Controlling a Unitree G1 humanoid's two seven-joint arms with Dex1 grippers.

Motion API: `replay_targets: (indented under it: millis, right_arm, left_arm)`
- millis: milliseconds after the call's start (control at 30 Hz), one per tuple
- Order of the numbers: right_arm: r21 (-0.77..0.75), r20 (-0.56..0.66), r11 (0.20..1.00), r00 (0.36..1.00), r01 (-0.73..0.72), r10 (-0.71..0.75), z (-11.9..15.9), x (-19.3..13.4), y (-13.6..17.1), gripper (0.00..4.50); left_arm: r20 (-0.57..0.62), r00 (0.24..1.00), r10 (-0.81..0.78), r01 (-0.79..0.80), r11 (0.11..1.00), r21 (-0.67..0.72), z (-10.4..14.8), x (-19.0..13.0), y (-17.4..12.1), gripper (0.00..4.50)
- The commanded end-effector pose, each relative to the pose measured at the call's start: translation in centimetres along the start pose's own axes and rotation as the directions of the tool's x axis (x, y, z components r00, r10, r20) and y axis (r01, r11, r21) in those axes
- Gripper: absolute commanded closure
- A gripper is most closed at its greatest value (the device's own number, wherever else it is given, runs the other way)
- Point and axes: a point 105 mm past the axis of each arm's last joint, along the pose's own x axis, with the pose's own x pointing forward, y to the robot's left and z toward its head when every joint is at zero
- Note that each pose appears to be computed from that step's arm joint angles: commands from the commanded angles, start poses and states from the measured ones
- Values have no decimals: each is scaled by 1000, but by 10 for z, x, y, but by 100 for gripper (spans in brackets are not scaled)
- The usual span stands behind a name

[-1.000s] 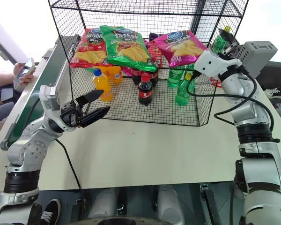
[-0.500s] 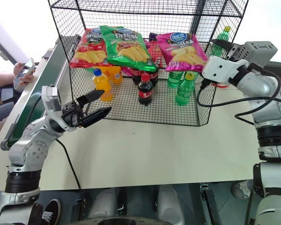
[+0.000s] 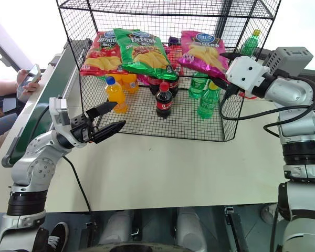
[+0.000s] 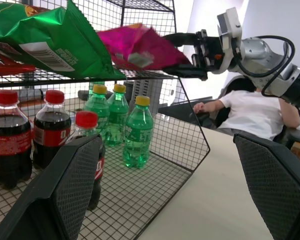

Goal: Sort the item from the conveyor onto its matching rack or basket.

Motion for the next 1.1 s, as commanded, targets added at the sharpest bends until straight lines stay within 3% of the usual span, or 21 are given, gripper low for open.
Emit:
replay_targets:
  millis: [33, 100, 367, 600, 633, 700, 867, 1100]
  right_arm:
    - [-43, 63, 998, 997, 48, -45, 16, -1, -12, 341]
    - [-56, 61, 997, 997, 56, -52, 16, 0, -12, 443]
    - [-261, -12, 952, 986, 158, -166, 6, 8, -30, 447]
    - [-247, -40, 957, 985, 154, -169, -6, 14, -26, 447]
    - [-234, -42, 960, 985, 153, -167, -7, 14, -27, 364]
    - [-224, -33, 958, 981, 181, -193, -6, 12, -32, 288]
    - [-124, -23, 984, 991, 132, -136, -3, 7, -29, 36]
    - [-63, 35, 998, 999, 11, -9, 8, -12, -23, 36]
  left_arm:
    - [16, 1000, -11, 11, 1000, 27, 6, 2, -4, 0]
    - [16, 1000, -10, 10, 1000, 30, 6, 2, -4, 0]
    - [10, 1000, -14, 13, 999, 35, 4, 3, -5, 0]
    - [4, 1000, -6, 5, 999, 43, 5, 2, -5, 0]
    - [3, 1000, -5, 5, 999, 42, 4, 1, -5, 0]
    - [1, 1000, -2, 2, 999, 41, 3, 0, -5, 0]
    - [-3, 1000, 3, -3, 999, 41, 2, -1, -5, 0]
    - [-14, 1000, -10, 11, 998, 57, 0, 3, -9, 0]
